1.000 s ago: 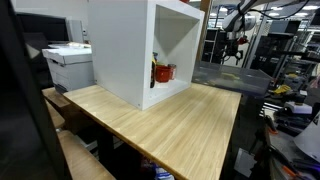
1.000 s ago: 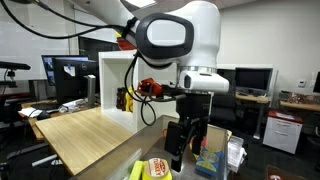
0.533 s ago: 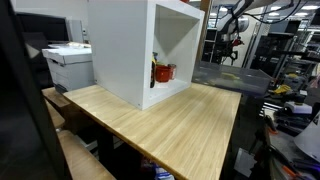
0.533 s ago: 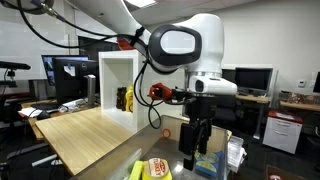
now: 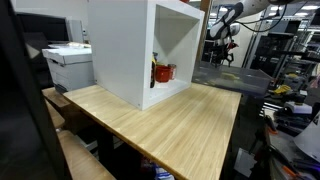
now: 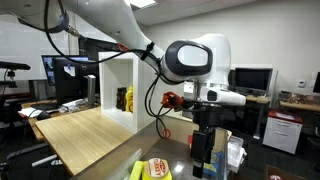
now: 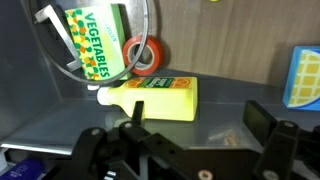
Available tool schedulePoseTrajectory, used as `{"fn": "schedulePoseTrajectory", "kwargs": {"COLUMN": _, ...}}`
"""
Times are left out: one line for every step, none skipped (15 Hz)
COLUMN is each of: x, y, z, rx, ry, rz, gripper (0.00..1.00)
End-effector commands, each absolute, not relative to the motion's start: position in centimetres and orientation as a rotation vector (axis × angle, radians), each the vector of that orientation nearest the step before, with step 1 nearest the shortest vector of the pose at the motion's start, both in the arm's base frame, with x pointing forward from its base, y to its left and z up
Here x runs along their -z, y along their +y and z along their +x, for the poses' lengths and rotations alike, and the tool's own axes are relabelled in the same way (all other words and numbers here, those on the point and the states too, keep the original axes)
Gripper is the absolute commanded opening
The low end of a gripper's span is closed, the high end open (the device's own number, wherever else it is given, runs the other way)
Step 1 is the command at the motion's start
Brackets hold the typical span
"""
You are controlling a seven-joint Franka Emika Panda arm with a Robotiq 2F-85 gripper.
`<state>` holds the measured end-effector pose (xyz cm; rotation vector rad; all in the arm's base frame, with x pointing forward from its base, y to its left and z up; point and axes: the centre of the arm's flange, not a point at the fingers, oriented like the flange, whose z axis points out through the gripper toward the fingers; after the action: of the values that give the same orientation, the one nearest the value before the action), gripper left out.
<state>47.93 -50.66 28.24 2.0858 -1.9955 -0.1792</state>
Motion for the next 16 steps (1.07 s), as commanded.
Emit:
{"fn": "schedulePoseTrajectory", "kwargs": {"x": -27.5, "y": -52.0, "z": 48.2, "rx": 0.251, "ry": -1.928, "rz": 2.085, "gripper": 1.0}}
{"fn": "schedulePoseTrajectory", "kwargs": {"x": -27.1, "y": -52.1, "z": 48.0, "rx": 0.265, "ry": -1.911, "rz": 2.087, "gripper": 1.0}}
{"fn": "schedulePoseTrajectory", "kwargs": {"x": -26.9, "y": -52.2, "z": 48.0, "rx": 0.273, "ry": -1.904, "rz": 2.084, "gripper": 1.0}}
{"fn": "schedulePoseTrajectory", "kwargs": {"x": -26.7, "y": -52.3, "z": 47.8, "rx": 0.278, "ry": -1.894, "rz": 2.086, "gripper": 1.0}}
{"fn": "schedulePoseTrajectory", "kwargs": {"x": -26.5, "y": -52.3, "z": 47.7, "rx": 0.278, "ry": -1.881, "rz": 2.087, "gripper": 1.0}}
{"fn": "schedulePoseTrajectory", "kwargs": {"x": -26.3, "y": -52.4, "z": 47.5, "rx": 0.279, "ry": -1.871, "rz": 2.09, "gripper": 1.0}}
{"fn": "schedulePoseTrajectory", "kwargs": {"x": -26.1, "y": -52.5, "z": 47.4, "rx": 0.281, "ry": -1.86, "rz": 2.098, "gripper": 1.0}}
{"fn": "schedulePoseTrajectory", "kwargs": {"x": -25.9, "y": -52.6, "z": 47.2, "rx": 0.282, "ry": -1.851, "rz": 2.101, "gripper": 1.0}}
{"fn": "schedulePoseTrajectory", "kwargs": {"x": -25.7, "y": -52.8, "z": 47.0, "rx": 0.281, "ry": -1.847, "rz": 2.101, "gripper": 1.0}}
{"fn": "schedulePoseTrajectory", "kwargs": {"x": -25.7, "y": -52.7, "z": 46.8, "rx": 0.271, "ry": -1.845, "rz": 2.107, "gripper": 1.0}}
{"fn": "schedulePoseTrajectory", "kwargs": {"x": -25.6, "y": -52.7, "z": 46.7, "rx": 0.269, "ry": -1.838, "rz": 2.106, "gripper": 1.0}}
{"fn": "schedulePoseTrajectory", "kwargs": {"x": -25.5, "y": -52.6, "z": 46.6, "rx": 0.268, "ry": -1.823, "rz": 2.107, "gripper": 1.0}}
{"fn": "schedulePoseTrajectory", "kwargs": {"x": -25.5, "y": -52.6, "z": 46.6, "rx": 0.269, "ry": -1.817, "rz": 2.109, "gripper": 1.0}}
{"fn": "schedulePoseTrajectory", "kwargs": {"x": -25.3, "y": -52.6, "z": 46.6, "rx": 0.267, "ry": -1.802, "rz": 2.107, "gripper": 1.0}}
{"fn": "schedulePoseTrajectory", "kwargs": {"x": -25.2, "y": -52.6, "z": 46.7, "rx": 0.269, "ry": -1.785, "rz": 2.109, "gripper": 1.0}}
{"fn": "schedulePoseTrajectory", "kwargs": {"x": -25.2, "y": -52.6, "z": 46.7, "rx": 0.269, "ry": -1.776, "rz": 2.11, "gripper": 1.0}}
